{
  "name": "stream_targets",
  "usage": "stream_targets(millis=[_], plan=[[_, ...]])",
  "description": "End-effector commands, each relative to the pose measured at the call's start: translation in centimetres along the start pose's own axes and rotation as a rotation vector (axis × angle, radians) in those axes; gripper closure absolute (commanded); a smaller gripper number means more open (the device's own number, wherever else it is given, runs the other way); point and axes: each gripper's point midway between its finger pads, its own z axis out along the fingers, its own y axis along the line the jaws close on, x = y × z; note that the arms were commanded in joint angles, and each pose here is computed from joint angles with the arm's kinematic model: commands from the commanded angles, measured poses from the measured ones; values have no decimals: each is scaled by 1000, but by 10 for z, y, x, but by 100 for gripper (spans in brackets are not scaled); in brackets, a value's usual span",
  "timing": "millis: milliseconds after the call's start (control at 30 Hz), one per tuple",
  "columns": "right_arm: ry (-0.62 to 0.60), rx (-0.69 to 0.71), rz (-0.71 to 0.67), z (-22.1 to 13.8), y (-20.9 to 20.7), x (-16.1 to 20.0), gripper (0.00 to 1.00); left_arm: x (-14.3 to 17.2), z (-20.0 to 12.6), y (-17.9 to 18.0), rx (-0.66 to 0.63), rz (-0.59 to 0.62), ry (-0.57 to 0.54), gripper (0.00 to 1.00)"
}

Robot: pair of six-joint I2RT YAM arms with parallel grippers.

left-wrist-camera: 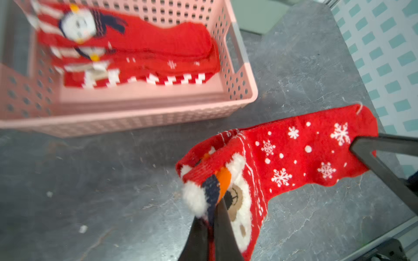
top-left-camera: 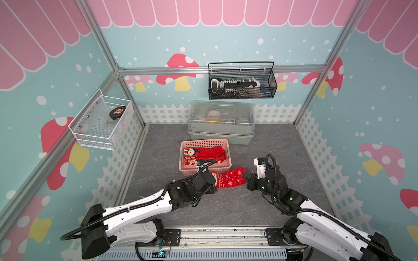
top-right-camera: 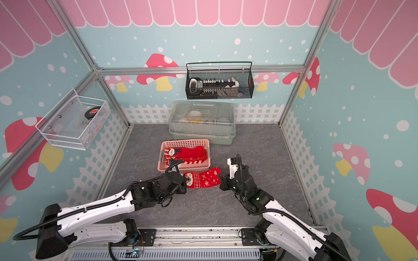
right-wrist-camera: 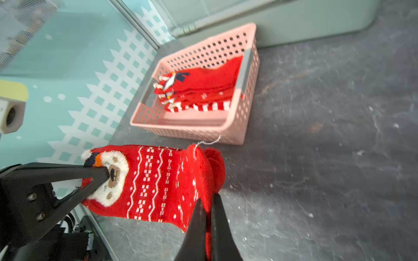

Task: Place the socks together as a pair
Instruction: Place a pair of socks in the bin.

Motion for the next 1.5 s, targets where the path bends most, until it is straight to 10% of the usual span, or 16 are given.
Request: stream_targets(millis=[0, 400, 1067, 1167, 1333, 1467], plan=[[-118, -47, -27, 4, 30, -50, 100, -37, -25, 31, -164, 216, -59, 100], [-273, -38, -42, 108, 60, -151, 100, -164, -9, 116, -318, 55, -114, 100], [-80, 72, -9, 232, -21, -72, 99, -141, 120, 176, -394, -12, 124, 100], [-71, 72, -7, 238, -22, -69, 87, -143, 126, 182, -369, -42, 137, 100], [-76, 55, -38, 237, -6, -79, 45, -154, 126, 181, -318, -87, 124, 27], [-104, 40, -68, 218, 12, -89, 42, -159, 118, 181, -322, -94, 99, 19]])
